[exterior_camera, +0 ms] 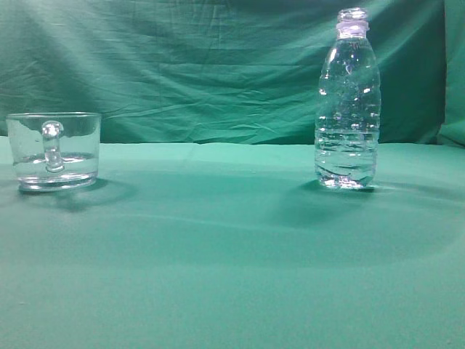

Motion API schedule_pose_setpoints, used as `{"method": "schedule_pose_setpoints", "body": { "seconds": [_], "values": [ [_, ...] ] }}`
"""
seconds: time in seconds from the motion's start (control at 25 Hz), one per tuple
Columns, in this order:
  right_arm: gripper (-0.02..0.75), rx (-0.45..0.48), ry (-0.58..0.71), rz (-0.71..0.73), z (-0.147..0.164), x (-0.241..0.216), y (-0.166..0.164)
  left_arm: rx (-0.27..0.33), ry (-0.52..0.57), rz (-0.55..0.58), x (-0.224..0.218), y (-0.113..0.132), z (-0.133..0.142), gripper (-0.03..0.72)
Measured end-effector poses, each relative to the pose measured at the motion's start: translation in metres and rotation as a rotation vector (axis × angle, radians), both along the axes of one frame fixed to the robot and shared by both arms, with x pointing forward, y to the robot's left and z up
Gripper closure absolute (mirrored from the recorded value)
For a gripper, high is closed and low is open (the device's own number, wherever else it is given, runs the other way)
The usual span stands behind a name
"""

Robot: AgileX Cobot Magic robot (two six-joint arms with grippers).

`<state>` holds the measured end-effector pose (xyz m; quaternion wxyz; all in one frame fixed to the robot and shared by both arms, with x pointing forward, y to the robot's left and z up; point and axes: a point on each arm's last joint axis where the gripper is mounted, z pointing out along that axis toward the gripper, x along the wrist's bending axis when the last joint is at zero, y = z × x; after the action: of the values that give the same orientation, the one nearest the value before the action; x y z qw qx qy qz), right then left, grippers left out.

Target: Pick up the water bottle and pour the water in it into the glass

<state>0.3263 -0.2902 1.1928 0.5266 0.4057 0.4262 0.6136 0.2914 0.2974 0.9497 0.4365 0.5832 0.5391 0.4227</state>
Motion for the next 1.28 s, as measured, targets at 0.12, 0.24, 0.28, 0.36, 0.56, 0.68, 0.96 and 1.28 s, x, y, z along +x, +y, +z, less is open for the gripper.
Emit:
{"method": "schedule_pose_setpoints", "body": {
  "seconds": [0.12,0.24,0.28,0.36,0.56,0.68,0.96,1.28],
  "values": [
    [0.738,-0.069,0.144,-0.068,-0.018,0.005,-0.004,0.000,0.000,0.000,0.000,0.000,0.000,0.688],
    [0.738,-0.173,0.359,-0.068,-0.045,0.004,-0.004,0.000,0.000,0.000,0.000,0.000,0.000,0.688],
    [0.738,-0.211,0.402,-0.065,-0.053,0.002,-0.004,0.000,0.000,0.000,0.000,0.000,0.000,0.688],
    [0.738,-0.233,0.447,-0.053,-0.070,-0.006,-0.004,0.000,0.000,0.000,0.000,0.000,0.000,0.688],
    [0.738,-0.195,0.461,-0.039,-0.119,-0.023,-0.005,0.000,0.000,0.000,0.000,0.000,0.000,0.688],
    [0.738,-0.180,0.466,-0.036,-0.151,-0.031,-0.005,0.000,0.000,0.000,0.000,0.000,0.000,0.688],
    [0.738,-0.152,0.518,-0.029,-0.213,-0.038,-0.006,0.000,0.000,0.000,0.000,0.000,0.000,0.688],
    [0.738,-0.122,0.624,-0.008,-0.248,-0.036,-0.004,0.000,0.000,0.000,0.000,0.000,0.000,0.688]
  ]
}}
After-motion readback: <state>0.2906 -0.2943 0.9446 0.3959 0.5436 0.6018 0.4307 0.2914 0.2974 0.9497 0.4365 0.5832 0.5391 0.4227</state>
